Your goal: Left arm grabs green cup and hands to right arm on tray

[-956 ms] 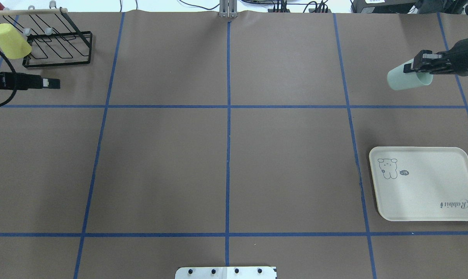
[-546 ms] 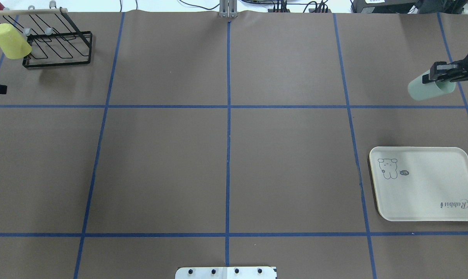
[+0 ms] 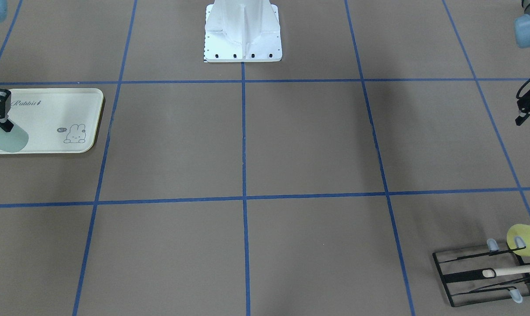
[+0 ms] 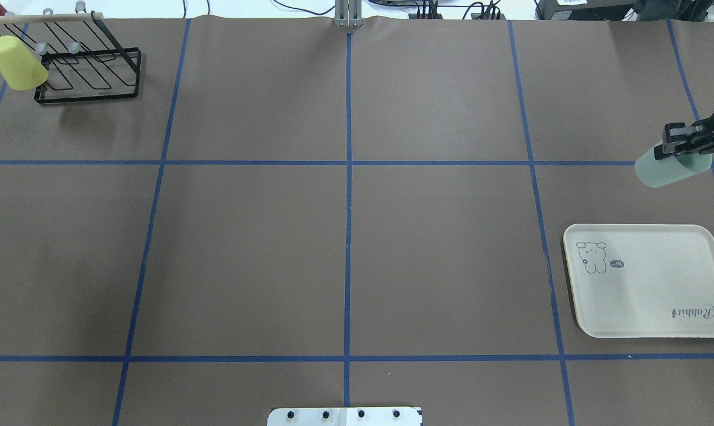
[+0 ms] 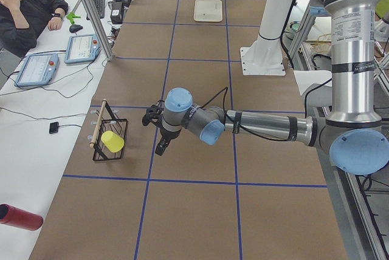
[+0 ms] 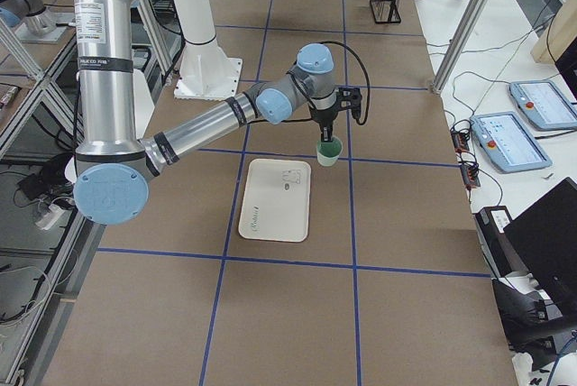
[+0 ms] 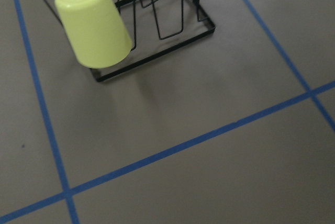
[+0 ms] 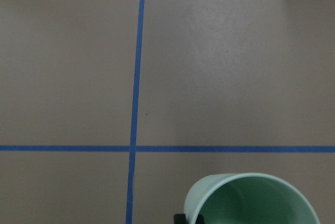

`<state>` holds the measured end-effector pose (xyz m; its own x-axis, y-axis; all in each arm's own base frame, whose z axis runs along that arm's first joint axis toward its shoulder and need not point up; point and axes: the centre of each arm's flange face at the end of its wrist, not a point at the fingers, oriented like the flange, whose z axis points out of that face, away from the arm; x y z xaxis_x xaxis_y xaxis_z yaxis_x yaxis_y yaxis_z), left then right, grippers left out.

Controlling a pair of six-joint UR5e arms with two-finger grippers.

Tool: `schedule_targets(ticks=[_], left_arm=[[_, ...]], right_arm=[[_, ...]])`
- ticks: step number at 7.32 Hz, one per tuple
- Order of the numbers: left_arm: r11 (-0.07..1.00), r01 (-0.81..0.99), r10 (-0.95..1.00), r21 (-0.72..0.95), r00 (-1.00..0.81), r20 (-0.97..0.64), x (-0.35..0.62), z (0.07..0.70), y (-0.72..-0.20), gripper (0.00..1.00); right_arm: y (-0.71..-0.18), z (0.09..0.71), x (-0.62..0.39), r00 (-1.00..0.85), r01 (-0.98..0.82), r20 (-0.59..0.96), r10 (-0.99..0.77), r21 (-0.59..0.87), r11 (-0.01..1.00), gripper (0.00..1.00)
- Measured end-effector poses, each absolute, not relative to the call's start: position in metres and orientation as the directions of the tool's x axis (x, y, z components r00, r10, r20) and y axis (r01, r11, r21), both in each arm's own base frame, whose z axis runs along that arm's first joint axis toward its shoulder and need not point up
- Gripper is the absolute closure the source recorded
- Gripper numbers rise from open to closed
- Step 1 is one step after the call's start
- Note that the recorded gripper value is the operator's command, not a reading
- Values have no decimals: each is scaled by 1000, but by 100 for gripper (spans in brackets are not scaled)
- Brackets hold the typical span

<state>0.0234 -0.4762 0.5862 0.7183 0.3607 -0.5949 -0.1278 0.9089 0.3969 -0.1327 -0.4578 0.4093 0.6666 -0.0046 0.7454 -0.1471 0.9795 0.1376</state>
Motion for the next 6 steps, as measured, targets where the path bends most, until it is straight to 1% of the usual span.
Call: schedule_targets(ticks=[2,3,6], left_arm=[[926,-224,367,306,729,-578,-8,604,-478,0],[939,-229,339,257,735,-586,-28,610,-477,0],[984,-99,173,150,750,-638,-91,639,-461,0]], right_arm=[[-447,423,-133,694,-118,720,-21,143,983,100],[-443,428,-132,699,-111,715,-28,147,983,100],[-433,437,-131,698,-101,715,-37,150,984,100]])
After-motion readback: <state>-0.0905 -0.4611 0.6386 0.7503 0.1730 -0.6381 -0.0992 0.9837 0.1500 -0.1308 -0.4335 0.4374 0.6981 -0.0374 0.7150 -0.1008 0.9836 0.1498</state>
